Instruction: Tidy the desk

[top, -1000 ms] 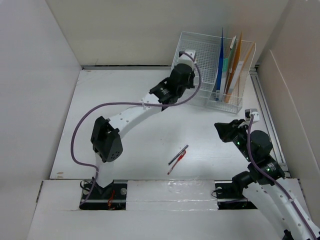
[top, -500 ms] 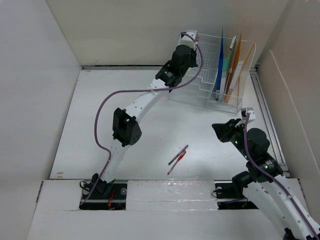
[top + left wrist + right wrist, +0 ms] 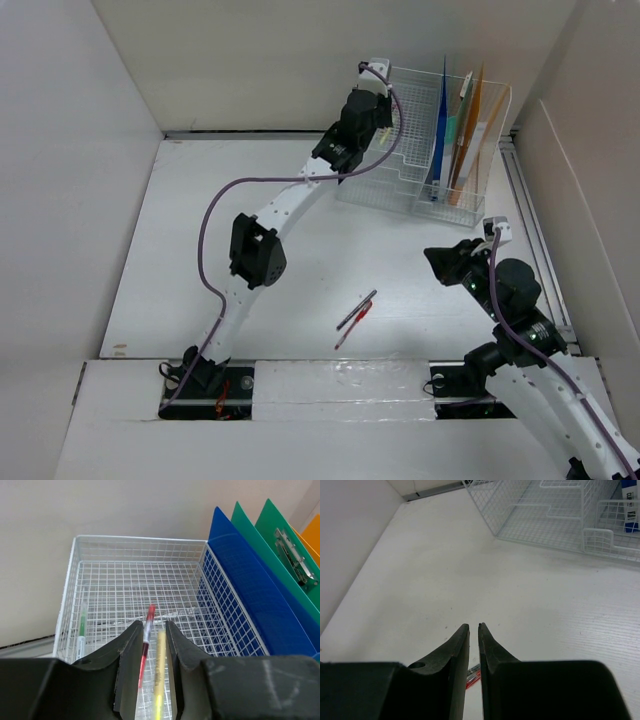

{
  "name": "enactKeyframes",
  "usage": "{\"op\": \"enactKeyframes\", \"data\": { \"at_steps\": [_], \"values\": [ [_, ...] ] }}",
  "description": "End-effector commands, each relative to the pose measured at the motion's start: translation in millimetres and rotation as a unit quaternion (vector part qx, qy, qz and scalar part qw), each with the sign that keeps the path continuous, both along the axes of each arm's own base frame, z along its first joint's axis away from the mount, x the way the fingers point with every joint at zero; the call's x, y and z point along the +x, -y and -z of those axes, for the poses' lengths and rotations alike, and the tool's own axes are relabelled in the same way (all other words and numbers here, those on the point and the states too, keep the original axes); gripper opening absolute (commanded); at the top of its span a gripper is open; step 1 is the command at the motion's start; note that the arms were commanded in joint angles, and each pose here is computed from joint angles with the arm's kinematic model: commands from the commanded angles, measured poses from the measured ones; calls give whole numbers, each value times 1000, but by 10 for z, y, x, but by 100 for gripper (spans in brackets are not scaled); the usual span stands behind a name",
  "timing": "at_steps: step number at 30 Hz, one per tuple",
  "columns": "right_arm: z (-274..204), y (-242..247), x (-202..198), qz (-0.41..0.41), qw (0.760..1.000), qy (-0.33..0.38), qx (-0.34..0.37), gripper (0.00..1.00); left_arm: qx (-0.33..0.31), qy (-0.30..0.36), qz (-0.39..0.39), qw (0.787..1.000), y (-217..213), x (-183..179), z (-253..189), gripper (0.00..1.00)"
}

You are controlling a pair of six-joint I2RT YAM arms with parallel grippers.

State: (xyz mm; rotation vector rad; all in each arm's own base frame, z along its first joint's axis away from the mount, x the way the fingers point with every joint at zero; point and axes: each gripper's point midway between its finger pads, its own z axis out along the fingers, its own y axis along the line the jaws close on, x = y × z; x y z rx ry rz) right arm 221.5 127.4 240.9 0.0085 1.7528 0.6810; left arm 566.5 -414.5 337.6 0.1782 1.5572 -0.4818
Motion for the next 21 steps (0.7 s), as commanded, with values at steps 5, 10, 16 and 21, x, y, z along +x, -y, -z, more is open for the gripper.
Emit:
{"op": "enactKeyframes", "data": {
  "at_steps": [5, 10, 16, 21],
  "values": [
    [-172, -37, -15, -8, 999, 28, 16, 18, -24, 44, -13, 999, -119, 77, -309, 28],
    [-143, -39, -3, -8, 1000, 25, 14, 18, -53, 65, 11, 996, -196, -162, -735, 47],
    [-122, -8, 2, 0, 1000, 30, 10, 15, -23, 31, 34, 999, -231, -1054, -761, 43],
    [-117, -13, 10, -3, 999, 35, 6, 0, -40, -52, 77, 995, -514, -2147, 23, 30]
  ]
}}
